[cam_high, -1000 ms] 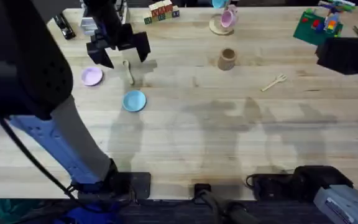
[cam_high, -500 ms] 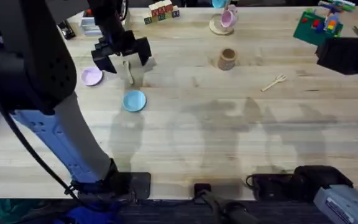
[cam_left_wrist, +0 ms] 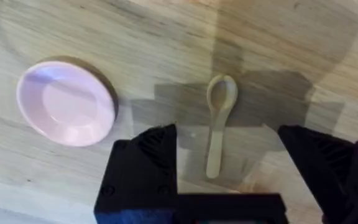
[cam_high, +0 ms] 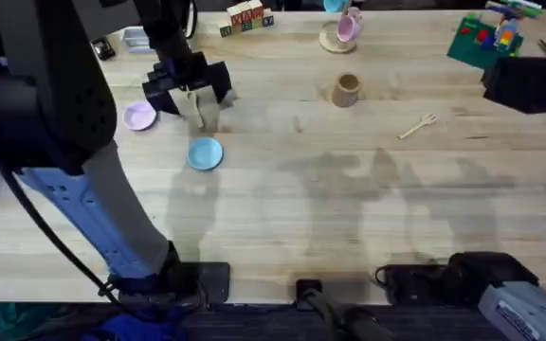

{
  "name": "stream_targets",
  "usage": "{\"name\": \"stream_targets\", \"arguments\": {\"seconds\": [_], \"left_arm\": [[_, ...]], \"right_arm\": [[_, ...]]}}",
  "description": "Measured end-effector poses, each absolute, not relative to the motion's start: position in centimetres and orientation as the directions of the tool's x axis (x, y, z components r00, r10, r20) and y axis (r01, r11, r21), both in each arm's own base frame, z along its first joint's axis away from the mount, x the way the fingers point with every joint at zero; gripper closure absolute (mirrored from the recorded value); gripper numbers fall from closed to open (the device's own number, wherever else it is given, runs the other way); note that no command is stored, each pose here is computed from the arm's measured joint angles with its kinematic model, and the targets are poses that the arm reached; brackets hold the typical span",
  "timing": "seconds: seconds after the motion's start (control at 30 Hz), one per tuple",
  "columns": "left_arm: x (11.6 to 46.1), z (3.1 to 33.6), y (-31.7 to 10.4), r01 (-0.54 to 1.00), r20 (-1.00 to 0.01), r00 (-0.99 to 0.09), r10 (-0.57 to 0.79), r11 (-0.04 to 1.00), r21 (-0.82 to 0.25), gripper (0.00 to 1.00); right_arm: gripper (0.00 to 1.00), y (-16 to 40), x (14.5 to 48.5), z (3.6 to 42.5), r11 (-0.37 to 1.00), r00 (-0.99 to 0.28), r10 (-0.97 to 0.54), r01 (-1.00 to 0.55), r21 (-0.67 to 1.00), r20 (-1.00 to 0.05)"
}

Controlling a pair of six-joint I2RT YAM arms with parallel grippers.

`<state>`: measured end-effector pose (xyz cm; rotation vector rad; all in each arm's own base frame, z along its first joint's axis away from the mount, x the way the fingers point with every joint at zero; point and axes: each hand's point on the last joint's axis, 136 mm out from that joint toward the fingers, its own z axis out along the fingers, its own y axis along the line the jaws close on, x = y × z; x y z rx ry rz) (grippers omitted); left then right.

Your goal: Pick up a utensil and set it on the pink plate, then put the other utensil in the container.

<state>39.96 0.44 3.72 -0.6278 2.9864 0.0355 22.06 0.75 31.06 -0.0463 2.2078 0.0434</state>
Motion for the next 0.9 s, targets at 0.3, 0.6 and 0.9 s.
{"name": "stream_targets", "arguments": {"seconds": [0.3,0.6,0.9], "left_arm": [[39.97,3.69,0.44,-0.403,-0.093,-0.911,-0.401,0.915,0.004,0.006],[39.92,3.62,0.44,-0.406,-0.089,-0.910,-0.404,0.914,0.005,0.006],[39.86,3.57,0.32,-0.411,-0.085,-0.908,-0.409,0.912,0.002,0.289]], "right_arm": [[0.005,0.74,22.07,31.06,0.999,-0.595,-0.018,-0.049,0.014,-0.804],[0.005,0.74,22.07,31.07,0.999,-0.595,-0.018,-0.049,0.014,-0.804],[0.005,0.74,22.07,31.07,0.999,-0.595,-0.018,-0.049,0.014,-0.804]]}}
